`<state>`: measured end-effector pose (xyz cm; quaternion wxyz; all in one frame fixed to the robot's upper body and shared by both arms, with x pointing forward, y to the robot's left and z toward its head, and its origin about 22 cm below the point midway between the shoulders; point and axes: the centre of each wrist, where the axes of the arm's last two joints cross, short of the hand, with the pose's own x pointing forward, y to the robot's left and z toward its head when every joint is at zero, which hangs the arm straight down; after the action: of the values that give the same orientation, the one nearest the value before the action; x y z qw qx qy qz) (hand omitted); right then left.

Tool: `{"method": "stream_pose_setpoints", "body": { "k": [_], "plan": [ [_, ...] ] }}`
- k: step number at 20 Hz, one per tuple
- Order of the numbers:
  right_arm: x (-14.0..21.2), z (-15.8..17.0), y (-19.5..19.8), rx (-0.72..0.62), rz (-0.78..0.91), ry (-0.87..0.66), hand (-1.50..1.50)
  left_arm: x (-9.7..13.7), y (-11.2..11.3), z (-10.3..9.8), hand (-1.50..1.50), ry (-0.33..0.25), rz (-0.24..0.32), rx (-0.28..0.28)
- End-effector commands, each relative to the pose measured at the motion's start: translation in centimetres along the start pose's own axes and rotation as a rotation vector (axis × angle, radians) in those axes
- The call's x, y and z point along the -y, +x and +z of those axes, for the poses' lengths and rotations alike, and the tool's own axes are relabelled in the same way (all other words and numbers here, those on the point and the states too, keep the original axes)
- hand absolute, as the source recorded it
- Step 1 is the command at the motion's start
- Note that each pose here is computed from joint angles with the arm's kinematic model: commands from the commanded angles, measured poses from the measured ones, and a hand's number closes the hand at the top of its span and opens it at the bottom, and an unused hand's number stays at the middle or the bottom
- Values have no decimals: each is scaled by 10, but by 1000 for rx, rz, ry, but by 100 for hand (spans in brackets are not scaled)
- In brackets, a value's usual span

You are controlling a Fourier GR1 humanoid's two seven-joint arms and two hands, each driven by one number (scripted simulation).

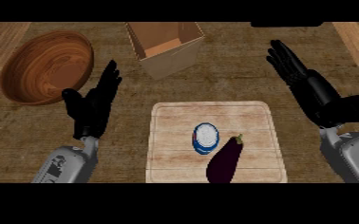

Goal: Pick the can from the cutting board and place it in the cardboard box

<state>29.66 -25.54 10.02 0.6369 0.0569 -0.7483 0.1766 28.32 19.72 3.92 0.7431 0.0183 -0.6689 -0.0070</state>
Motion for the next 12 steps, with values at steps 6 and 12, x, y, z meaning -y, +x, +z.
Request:
{"method": "stream_pose_setpoints", "body": {
  "k": [6, 12],
  "plan": [
    [-81, 35, -59, -335, -8, -425, -150, -9, 7, 3, 0, -179, -250, 160],
    [-38, 73, -90, -326, 672, -380, -150, -7, 6, 3, 0, -217, -253, 134]
  ]
}}
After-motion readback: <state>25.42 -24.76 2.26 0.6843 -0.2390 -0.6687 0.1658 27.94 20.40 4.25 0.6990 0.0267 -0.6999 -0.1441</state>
